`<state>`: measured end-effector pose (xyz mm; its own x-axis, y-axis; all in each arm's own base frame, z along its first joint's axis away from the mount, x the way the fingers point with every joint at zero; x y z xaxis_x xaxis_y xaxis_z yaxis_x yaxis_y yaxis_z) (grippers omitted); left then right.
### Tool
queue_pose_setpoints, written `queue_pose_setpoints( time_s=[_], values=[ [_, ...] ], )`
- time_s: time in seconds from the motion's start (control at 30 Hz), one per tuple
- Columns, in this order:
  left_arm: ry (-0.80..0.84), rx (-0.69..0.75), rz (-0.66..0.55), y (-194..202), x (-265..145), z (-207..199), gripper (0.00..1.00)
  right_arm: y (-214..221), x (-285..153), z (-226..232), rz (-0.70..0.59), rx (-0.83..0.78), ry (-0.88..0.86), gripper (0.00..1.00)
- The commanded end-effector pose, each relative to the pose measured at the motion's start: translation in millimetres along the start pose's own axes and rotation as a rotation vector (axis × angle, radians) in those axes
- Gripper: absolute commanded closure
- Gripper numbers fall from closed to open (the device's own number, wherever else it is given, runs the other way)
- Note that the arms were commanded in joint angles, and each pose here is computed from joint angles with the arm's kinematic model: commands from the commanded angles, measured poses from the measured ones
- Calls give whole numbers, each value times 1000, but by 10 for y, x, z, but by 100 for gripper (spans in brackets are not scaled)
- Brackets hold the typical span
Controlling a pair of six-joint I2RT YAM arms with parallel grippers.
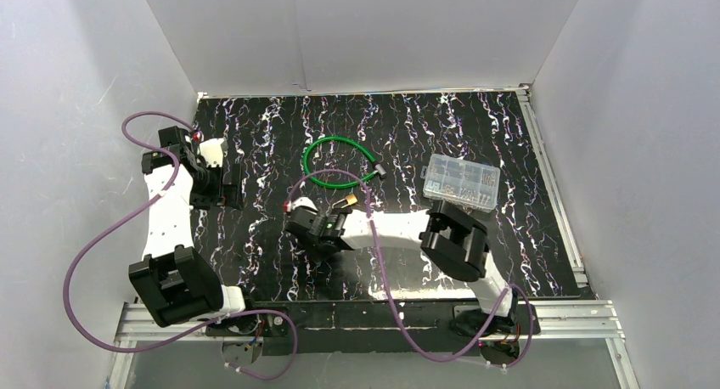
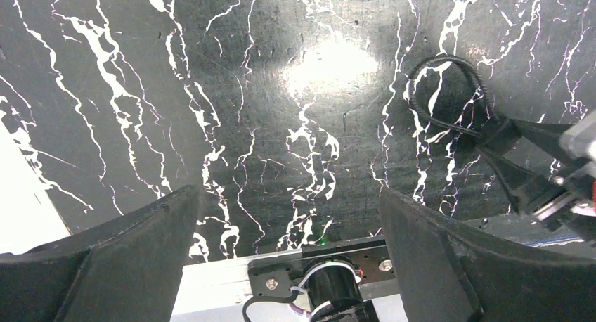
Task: Unlock with the key
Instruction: Move the lock to the center of the board.
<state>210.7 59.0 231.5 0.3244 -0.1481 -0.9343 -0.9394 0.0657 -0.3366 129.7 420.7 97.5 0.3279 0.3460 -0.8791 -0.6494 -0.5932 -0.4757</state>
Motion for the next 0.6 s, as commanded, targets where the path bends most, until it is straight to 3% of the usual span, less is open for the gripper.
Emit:
queue_pose_setpoints(
  time_s=[0.0,0.13,0.3,0.43,0.57],
  values=[
    [20,9,-39,20,-145,-74,0,387,-66,-257,62,37,84,68],
    [39,8,-50,16,-147,-97,0,636,-118,-368,94,80,96,67],
    [86,-4,-47,28,-125,-145,0,660,-241,-383,81,108,71,39],
    [157,25,-40,83,-149,-223,0,406,-644,-487,-48,140,-8,30],
    [227,49,-54,120,-213,-313,0,-13,-951,-840,-134,242,-70,28]
  ],
)
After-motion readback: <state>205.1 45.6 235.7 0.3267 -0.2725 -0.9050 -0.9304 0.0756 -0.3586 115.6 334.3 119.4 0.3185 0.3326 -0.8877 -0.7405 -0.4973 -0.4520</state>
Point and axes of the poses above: each gripper's point midway between its finger pads, its own x axis out along the fingers, its own z axis along the line the jaws close on, y = z × x, the point moved 8 cm from there along -x, back along the fingers, and after that the axes turned 2 degrees about x, right-handed, at the moved point
